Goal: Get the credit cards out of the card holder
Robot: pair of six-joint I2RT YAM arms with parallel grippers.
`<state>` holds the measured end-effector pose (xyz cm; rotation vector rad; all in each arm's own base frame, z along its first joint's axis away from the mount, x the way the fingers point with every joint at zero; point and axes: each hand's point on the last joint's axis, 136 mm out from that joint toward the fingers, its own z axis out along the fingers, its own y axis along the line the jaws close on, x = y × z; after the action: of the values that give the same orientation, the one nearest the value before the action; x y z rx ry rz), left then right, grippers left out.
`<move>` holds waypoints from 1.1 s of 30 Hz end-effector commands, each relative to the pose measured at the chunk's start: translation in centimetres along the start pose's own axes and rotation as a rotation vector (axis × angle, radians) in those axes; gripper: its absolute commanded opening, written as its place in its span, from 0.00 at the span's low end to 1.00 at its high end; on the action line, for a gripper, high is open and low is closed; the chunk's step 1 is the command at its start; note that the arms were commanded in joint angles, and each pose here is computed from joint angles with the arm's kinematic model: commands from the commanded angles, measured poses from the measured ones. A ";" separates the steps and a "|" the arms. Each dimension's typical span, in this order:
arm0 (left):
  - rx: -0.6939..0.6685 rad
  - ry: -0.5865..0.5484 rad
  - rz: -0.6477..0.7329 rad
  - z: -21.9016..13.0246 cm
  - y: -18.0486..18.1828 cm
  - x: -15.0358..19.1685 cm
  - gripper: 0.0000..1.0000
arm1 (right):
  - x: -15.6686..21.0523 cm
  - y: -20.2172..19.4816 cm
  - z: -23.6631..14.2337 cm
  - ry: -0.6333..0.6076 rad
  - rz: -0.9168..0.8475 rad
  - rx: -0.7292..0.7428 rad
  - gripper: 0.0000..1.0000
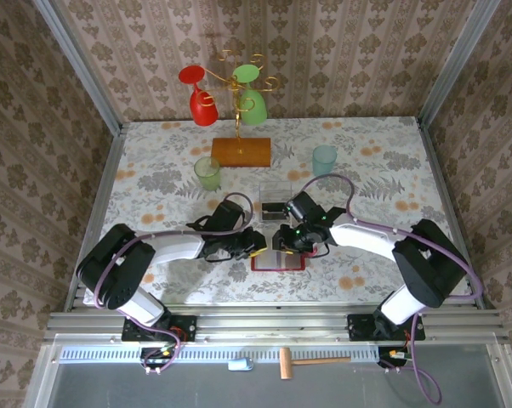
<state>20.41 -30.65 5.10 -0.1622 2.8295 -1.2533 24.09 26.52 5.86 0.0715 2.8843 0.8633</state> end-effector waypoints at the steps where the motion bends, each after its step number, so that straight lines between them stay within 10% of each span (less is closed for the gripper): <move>1: 0.015 0.010 0.038 -0.2 -1.3 -0.4 0.23 | 0.2 -1.5 -1.4 -0.016 0.004 0.047 0.29; 33: 0.056 0.112 0.071 4.5 -5.0 0.5 0.23 | 0.3 -5.9 -6.6 -0.126 0.088 0.044 0.30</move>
<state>20.55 -36.06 5.10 -0.0059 2.8738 -1.3064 23.64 18.76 8.26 0.2532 2.7806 0.8046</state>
